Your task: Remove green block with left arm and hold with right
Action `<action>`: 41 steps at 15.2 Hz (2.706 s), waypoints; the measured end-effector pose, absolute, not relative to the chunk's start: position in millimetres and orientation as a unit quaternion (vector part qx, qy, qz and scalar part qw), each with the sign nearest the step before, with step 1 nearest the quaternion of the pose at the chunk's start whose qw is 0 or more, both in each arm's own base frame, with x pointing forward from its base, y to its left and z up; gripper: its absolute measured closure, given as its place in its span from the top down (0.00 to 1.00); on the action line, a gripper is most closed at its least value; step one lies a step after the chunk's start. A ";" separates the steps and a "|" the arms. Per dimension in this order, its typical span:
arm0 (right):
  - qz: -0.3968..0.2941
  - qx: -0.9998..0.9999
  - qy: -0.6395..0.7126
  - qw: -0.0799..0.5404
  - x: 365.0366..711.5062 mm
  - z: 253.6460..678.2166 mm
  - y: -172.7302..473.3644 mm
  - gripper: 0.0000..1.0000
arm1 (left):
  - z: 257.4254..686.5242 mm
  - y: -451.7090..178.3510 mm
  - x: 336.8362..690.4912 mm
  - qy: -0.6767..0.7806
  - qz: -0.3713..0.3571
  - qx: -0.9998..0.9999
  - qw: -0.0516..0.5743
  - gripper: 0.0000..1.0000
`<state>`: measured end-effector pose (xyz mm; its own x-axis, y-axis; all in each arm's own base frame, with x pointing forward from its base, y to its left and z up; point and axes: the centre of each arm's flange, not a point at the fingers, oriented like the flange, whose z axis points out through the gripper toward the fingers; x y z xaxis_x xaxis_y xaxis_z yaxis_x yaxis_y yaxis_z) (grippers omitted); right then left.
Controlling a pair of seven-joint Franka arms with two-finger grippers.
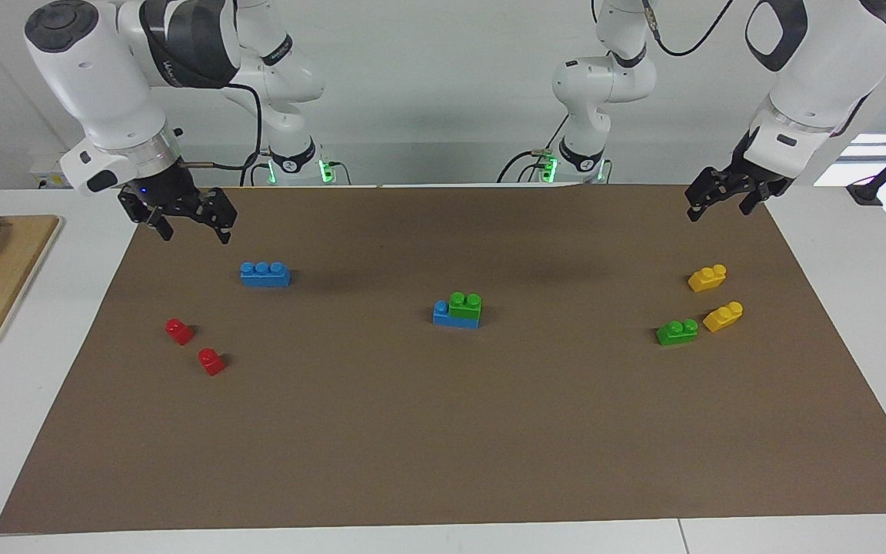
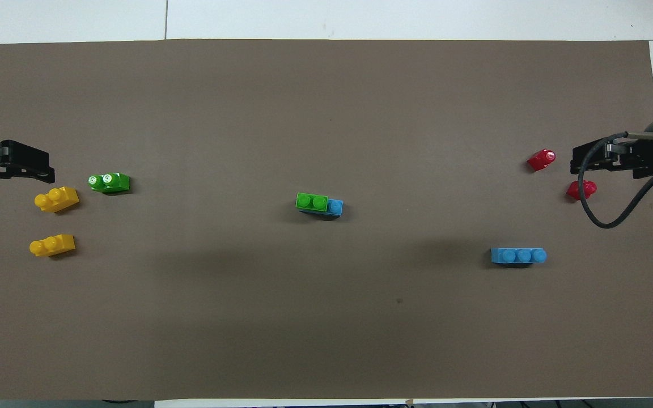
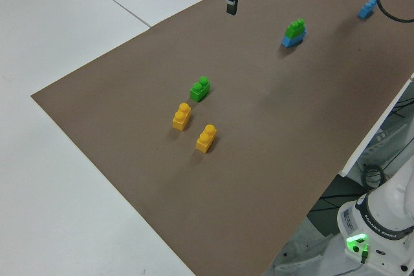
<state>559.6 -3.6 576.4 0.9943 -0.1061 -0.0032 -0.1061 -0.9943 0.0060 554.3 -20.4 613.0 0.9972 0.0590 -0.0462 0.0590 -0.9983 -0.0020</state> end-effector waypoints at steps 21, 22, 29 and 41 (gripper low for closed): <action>-0.002 0.999 -0.053 0.003 559.6 576.3 -3.4 1.00 | 606.8 -25.9 550.7 -0.057 0.035 -0.998 0.002 1.00; -0.002 0.999 -0.053 0.003 559.6 576.3 -3.4 1.00 | 603.9 -26.5 549.2 -0.063 0.038 -0.997 0.003 1.00; -0.002 0.998 -0.060 0.003 559.5 575.8 -3.5 1.00 | 580.0 -52.8 527.7 -0.136 0.057 -0.989 0.014 1.00; -0.070 0.840 -0.533 -0.066 574.1 526.3 77.5 1.00 | 549.0 -134.6 508.5 -0.369 0.024 -0.929 -0.012 1.00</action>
